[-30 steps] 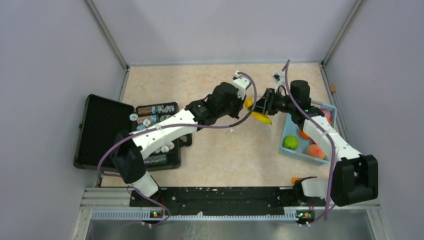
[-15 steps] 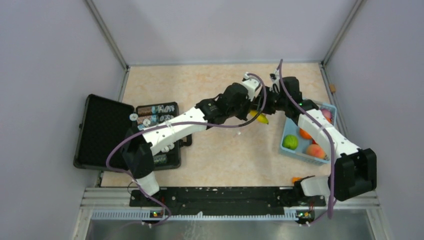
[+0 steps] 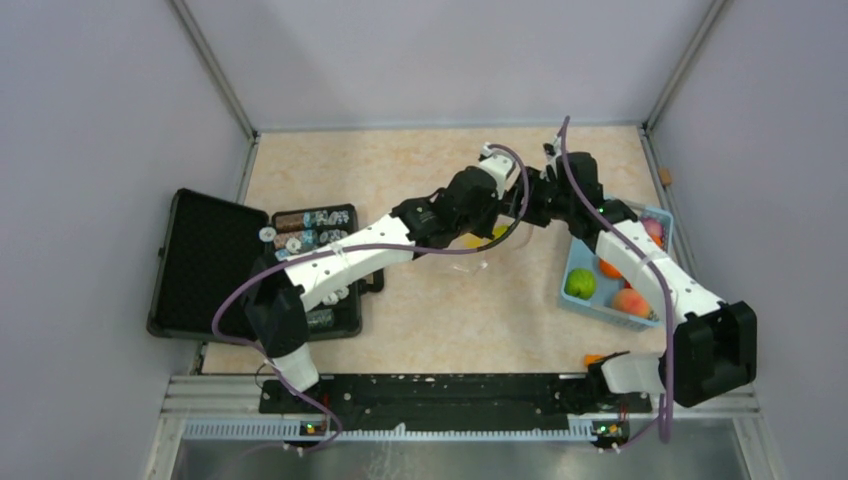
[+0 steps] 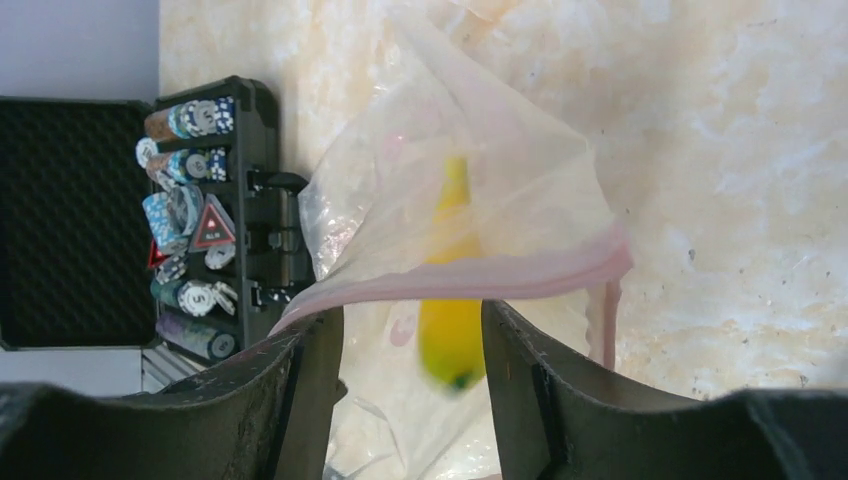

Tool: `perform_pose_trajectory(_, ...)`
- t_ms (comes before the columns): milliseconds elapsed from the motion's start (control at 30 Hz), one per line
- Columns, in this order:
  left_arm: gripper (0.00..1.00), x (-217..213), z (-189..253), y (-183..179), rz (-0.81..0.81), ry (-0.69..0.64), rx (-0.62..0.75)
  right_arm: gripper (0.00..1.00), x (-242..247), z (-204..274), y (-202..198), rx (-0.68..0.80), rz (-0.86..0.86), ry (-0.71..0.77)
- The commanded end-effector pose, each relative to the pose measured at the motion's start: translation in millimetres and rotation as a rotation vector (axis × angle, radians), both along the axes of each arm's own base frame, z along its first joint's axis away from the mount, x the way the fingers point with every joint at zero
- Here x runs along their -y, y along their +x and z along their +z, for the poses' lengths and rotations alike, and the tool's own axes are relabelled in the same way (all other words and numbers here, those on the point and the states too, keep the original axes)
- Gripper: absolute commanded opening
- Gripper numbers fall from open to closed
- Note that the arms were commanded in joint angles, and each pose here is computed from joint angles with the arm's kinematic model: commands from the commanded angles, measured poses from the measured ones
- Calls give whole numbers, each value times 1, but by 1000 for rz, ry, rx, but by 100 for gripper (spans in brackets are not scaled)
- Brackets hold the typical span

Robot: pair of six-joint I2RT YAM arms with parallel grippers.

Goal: Place the food in the zip-top bag and seal the zipper
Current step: Place the fake fruit in the zipper food storage bag, then pick up the fake fruit from the bin.

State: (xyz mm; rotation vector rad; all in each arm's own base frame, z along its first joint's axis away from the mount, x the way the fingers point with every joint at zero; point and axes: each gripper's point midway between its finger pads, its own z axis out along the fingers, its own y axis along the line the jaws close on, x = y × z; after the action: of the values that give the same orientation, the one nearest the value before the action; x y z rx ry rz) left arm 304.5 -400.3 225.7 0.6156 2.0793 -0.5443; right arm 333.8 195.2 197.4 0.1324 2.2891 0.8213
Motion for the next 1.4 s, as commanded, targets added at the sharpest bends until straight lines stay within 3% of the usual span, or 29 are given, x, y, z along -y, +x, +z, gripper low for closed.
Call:
perform_pose_trajectory(0, 0, -6, 36, 10, 79, -77, 58, 53, 1, 30, 0, 110, -7, 25)
perform_pose_trajectory(233, 0, -23, 42, 21, 152, -93, 70, 52, 8, 54, -7, 233, -24, 58)
perform_pose_trajectory(400, 0, -45, 59, 41, 169, -55, 137, 52, 16, 101, -25, 466, -31, 130)
perform_pose_trajectory(467, 0, -63, 72, 54, 246, -49, 145, 55, 27, 114, -31, 550, -74, 139)
perform_pose_trajectory(533, 0, -71, 99, 54, 214, -89, 159, 60, 47, 117, -31, 581, -188, 121)
perform_pose_trajectory(667, 0, -116, 178, 50, 261, -79, 333, 68, 97, 90, -28, 509, -436, -28)
perform_pose_trajectory(767, 0, -141, 229, 43, 188, -235, 335, 70, 107, 66, -25, 445, -454, -113)
perform_pose_trajectory(867, 0, -165, 253, 42, 263, -223, 386, 70, 106, 43, -21, 353, -445, -143)
perform_pose_trajectory(967, 0, -178, 228, 57, 336, -139, 379, 70, 105, 28, -18, 297, -450, -148)
perform_pose_trajectory(1100, 0, -163, 201, 58, 248, -73, 330, 71, 120, 23, -15, 266, -479, -201)
perform_pose_trajectory(1267, 0, -159, 182, 63, 238, -49, 321, 73, 184, 9, -15, 194, -604, -358)
perform_pose_trajectory(1367, 0, -148, 159, 65, 204, -29, 273, 74, 215, -5, -21, 107, -624, -357)
